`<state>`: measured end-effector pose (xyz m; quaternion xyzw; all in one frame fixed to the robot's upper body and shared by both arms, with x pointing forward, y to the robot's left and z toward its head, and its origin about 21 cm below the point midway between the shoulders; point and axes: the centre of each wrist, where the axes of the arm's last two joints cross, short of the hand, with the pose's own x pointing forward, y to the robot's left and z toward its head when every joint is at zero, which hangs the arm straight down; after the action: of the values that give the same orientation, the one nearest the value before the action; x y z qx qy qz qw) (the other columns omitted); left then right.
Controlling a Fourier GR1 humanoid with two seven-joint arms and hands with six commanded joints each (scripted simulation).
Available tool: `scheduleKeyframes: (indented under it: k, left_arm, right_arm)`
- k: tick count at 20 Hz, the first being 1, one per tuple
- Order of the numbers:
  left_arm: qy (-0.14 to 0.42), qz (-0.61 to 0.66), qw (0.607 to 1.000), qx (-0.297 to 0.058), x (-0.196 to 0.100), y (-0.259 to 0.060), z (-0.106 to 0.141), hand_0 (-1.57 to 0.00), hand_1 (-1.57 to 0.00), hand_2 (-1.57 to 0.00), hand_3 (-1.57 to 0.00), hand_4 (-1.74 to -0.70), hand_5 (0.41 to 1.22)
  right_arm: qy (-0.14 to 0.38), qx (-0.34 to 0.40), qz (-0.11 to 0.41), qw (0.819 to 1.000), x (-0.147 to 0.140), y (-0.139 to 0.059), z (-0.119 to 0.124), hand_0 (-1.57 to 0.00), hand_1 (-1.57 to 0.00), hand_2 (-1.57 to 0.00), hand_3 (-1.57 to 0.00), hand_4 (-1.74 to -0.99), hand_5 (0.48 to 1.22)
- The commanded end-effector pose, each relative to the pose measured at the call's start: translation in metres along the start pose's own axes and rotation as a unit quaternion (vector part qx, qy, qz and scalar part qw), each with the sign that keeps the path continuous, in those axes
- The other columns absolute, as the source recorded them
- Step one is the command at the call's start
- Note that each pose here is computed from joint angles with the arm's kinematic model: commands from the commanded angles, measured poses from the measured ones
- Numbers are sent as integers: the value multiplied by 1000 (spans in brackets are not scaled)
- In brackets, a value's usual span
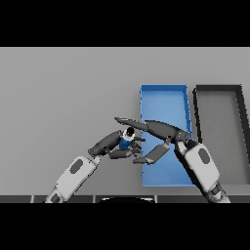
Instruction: Pick up the blue pipe and place it into the blue bin.
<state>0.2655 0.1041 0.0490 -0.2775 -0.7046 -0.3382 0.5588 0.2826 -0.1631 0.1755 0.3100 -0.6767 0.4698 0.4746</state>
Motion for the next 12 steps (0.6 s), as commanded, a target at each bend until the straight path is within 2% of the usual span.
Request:
scheduleKeyframes:
  k: [1,5,7,8,9,10,11,12]
  left_arm:
    - [2,-2,1000,-1,2,2,-3,-1571,-1571,-1571,-1519,-1565,1221]
    - [9,-10,1000,-3,1,5,-1,-1571,-1571,-1571,-1550,-1499,1221]
    - [9,-12,1000,-1,1,4,-2,-1571,-1571,-1571,-1557,-1473,1221]
    - [18,-8,1000,0,0,4,-2,-1571,-1571,-1571,-1560,-1525,1221]
    - [13,-13,1000,-1,1,2,-4,-1571,-1571,-1571,-1284,-1568,1221]
    - [30,-35,999,4,3,4,-5,-1571,-1571,-1571,-1190,-1603,1221]
    - [44,-65,997,-7,5,5,-3,-1571,-1527,-1571,-1119,-1630,1221]
    - [39,-61,997,-3,7,6,-2,-1571,-1536,-1571,-1121,-1647,1221]
  right_arm:
    - [3,8,4,1000,3,1,-8,1,1,1,1,-1250,521]
    - [21,25,6,999,-4,2,-33,1,1,1,1,-1208,506]
    - [23,39,-5,999,-4,2,-44,1,1,-9,1,-1210,498]
    - [23,46,-5,999,-2,0,-48,-17,-34,-54,-26,-1236,493]
    - [24,54,-4,998,-2,0,-54,-107,-140,-160,-116,-1291,483]
    - [20,58,0,998,1,0,-57,-264,-299,-308,-252,-1348,477]
    - [19,66,4,998,1,0,-61,-475,-487,-492,-516,-1365,477]
    - [9,74,5,997,2,4,-66,-694,-704,-708,-659,-1433,486]
